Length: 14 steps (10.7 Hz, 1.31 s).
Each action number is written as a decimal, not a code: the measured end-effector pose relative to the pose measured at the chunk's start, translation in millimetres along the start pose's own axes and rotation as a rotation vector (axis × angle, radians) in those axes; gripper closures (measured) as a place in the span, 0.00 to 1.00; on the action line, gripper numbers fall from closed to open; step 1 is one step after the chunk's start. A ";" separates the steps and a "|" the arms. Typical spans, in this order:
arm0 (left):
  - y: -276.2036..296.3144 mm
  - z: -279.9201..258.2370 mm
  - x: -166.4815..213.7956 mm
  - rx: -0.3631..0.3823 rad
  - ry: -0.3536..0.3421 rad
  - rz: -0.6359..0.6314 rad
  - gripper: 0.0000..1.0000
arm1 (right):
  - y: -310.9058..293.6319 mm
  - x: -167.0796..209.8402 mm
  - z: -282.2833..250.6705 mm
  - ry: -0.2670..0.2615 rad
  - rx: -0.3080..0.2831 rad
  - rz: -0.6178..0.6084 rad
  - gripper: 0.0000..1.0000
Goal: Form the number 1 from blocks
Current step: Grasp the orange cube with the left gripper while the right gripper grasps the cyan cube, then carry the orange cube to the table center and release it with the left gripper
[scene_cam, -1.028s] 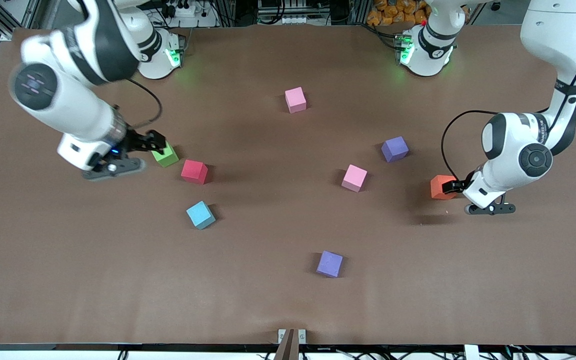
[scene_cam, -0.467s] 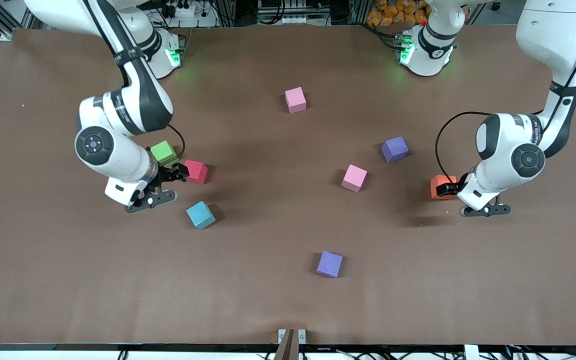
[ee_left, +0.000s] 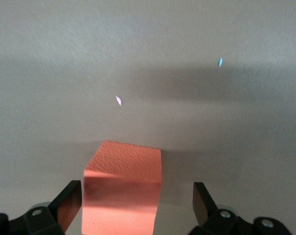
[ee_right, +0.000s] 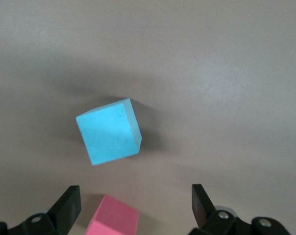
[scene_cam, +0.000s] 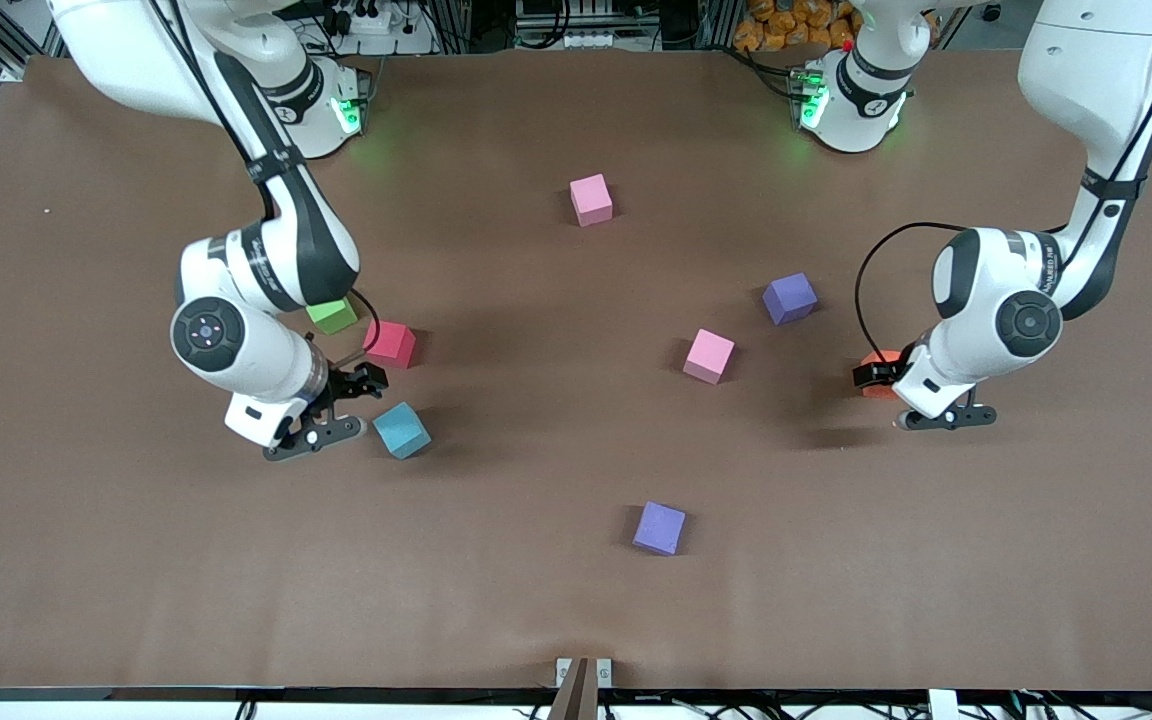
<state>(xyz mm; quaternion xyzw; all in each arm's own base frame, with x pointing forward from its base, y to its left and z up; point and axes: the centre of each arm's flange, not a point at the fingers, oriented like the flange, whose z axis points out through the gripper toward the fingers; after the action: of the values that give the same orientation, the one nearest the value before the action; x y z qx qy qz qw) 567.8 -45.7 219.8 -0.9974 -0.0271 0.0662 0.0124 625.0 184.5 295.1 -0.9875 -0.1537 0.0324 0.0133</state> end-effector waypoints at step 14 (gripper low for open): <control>3.9 8.7 6.6 0.034 -0.009 0.130 0.39 | -40.2 14.7 75.2 0.015 0.017 -0.062 0.00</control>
<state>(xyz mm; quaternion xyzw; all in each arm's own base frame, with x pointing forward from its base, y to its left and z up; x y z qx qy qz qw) 573.4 -49.1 210.2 -0.9963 0.0386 0.0720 0.0249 621.7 228.5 220.6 -0.9823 -0.1840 0.0260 0.0237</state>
